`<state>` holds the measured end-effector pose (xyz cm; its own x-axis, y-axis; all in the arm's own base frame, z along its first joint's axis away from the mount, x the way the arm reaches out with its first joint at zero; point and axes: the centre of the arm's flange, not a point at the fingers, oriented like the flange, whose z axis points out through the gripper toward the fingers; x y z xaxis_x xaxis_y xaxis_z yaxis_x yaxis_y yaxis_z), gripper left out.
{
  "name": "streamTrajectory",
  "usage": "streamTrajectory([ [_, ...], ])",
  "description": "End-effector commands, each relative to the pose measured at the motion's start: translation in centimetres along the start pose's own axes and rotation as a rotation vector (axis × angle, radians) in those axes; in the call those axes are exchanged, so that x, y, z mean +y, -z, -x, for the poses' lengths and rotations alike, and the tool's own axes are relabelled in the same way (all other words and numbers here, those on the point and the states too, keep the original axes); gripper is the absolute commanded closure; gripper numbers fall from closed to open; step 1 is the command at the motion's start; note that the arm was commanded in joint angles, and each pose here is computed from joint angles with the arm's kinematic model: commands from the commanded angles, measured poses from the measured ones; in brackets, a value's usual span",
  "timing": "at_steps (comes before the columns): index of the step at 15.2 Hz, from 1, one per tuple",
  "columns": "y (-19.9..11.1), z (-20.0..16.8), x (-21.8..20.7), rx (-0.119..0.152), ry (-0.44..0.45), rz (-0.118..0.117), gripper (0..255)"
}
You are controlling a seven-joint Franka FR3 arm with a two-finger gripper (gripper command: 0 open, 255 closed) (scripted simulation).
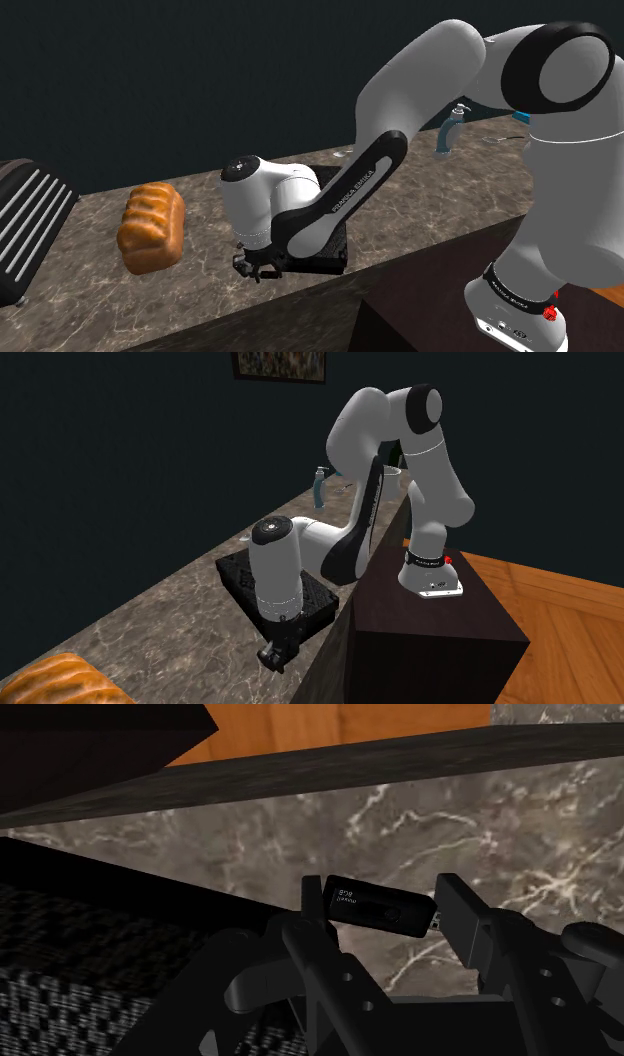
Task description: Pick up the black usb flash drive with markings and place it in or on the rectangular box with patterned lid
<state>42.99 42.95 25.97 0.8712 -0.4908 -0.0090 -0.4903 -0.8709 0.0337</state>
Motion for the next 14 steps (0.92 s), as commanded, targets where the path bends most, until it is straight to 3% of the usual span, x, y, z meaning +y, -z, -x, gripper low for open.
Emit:
streamTrajectory([
  [1,1.0,0.1,0.1,0.000,0.000,0.000,255],
  [14,7.9,0.1,0.3,0.000,0.000,0.000,255],
])
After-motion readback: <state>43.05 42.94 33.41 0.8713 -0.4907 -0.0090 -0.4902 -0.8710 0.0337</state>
